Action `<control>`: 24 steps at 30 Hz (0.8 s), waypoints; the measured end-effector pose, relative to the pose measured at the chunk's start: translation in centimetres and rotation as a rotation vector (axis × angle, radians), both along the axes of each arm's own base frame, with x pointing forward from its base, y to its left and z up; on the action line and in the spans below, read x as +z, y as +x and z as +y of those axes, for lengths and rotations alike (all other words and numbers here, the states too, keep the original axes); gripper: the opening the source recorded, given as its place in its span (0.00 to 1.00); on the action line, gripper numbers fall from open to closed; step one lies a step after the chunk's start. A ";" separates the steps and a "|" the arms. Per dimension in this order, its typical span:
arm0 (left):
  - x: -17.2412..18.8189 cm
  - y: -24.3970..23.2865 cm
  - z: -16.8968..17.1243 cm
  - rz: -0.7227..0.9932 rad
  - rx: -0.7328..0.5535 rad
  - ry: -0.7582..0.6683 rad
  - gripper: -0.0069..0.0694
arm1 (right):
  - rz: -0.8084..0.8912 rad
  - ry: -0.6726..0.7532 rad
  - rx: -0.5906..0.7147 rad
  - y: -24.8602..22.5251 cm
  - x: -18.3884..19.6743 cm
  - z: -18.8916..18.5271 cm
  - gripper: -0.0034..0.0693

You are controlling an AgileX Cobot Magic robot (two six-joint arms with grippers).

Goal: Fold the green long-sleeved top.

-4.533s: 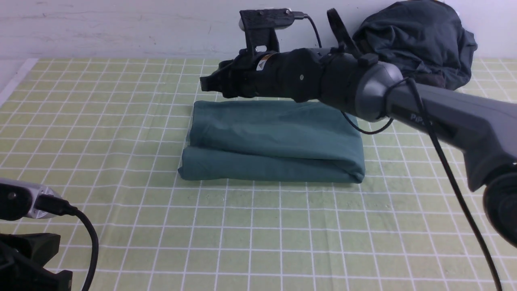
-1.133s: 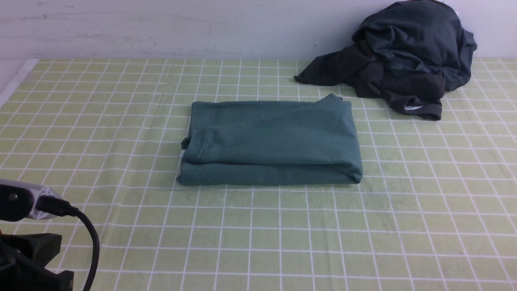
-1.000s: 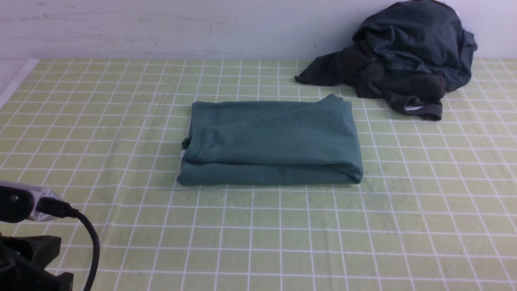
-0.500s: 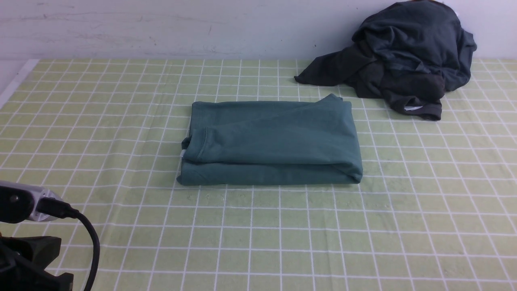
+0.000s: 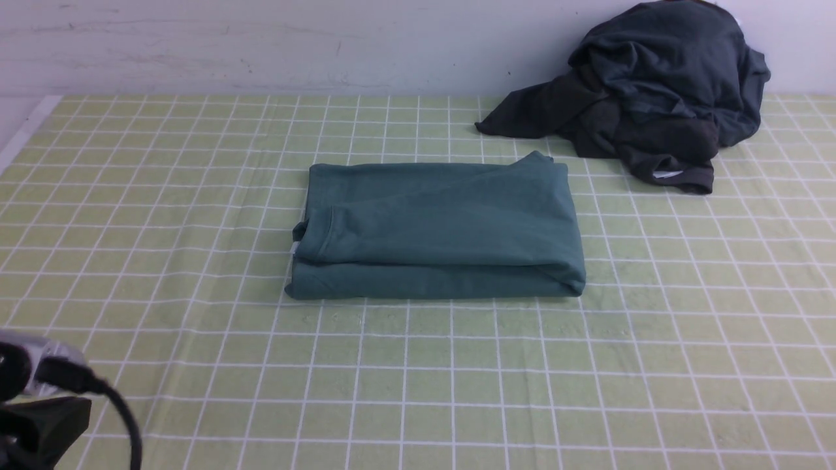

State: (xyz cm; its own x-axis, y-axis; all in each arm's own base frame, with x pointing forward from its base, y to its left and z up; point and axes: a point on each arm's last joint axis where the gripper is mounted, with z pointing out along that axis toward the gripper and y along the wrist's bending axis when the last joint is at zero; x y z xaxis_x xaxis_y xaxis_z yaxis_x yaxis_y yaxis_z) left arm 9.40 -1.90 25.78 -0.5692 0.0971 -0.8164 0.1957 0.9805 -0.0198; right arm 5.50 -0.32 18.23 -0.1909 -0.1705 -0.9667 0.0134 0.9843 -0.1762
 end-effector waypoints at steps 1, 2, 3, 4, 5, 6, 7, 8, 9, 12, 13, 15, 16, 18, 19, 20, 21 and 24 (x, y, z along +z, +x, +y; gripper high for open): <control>-0.2 -0.6 0.1 -0.025 -0.001 -0.004 0.09 | 0.000 0.001 0.000 0.0 0.0 0.0 0.03; -0.6 -1.3 0.2 -0.046 -0.001 -0.007 0.09 | 0.000 0.002 0.000 0.0 0.0 0.0 0.03; -1.1 -2.4 0.4 -0.099 -0.001 -0.016 0.09 | 0.000 0.003 -0.001 0.0 0.0 0.0 0.03; -1.6 -3.1 0.5 -0.129 -0.002 -0.021 0.09 | 0.000 0.003 -0.001 0.0 0.0 0.0 0.03; -2.3 -3.5 0.6 -0.150 -0.001 -0.024 0.09 | 0.000 0.003 -0.001 0.0 0.0 0.0 0.03; -2.8 -4.1 0.7 -0.203 0.001 -0.033 0.09 | 0.000 0.003 -0.001 0.0 0.0 0.0 0.03; -2.9 -4.1 0.7 -0.211 0.001 -0.034 0.09 | 0.000 0.003 -0.001 0.0 0.0 0.0 0.03; -4.1 -4.6 0.8 -0.286 0.005 -0.045 0.09 | 0.000 0.003 -0.001 0.0 0.0 0.0 0.03; -4.8 -4.6 0.8 -0.324 0.008 -0.051 0.09 | 0.000 0.003 -0.001 0.0 0.0 0.0 0.03; -7.1 -4.3 0.8 -0.363 0.015 -0.052 0.09 | 0.000 0.005 -0.001 0.0 0.0 0.0 0.03; -7.6 -4.2 0.9 -0.373 0.018 -0.052 0.09 | 0.000 0.005 -0.001 0.0 0.0 0.0 0.03; -8.2 -4.1 0.9 -0.351 0.030 -0.058 0.09 | 0.001 0.007 -0.001 0.0 0.0 0.0 0.03; -8.3 -4.1 0.9 -0.342 0.044 -0.066 0.09 | 0.001 0.008 -0.001 0.0 0.0 0.0 0.03; -8.4 -4.1 1.0 -0.335 0.064 -0.073 0.09 | 0.001 0.008 -0.001 0.0 0.0 0.0 0.03; -8.4 -4.1 1.1 -0.334 0.082 -0.071 0.09 | 0.001 0.008 -0.001 0.0 0.0 0.0 0.03; -8.4 -4.1 1.2 -0.335 0.092 -0.066 0.09 | 0.001 0.008 -0.001 0.0 0.0 0.0 0.03; -8.4 -4.1 1.2 -0.335 0.094 -0.064 0.09 | 0.001 0.008 -0.001 0.0 0.0 0.0 0.03; -8.4 -4.1 1.5 -0.337 0.124 -0.029 0.09 | 0.001 0.007 -0.001 0.0 0.0 0.0 0.03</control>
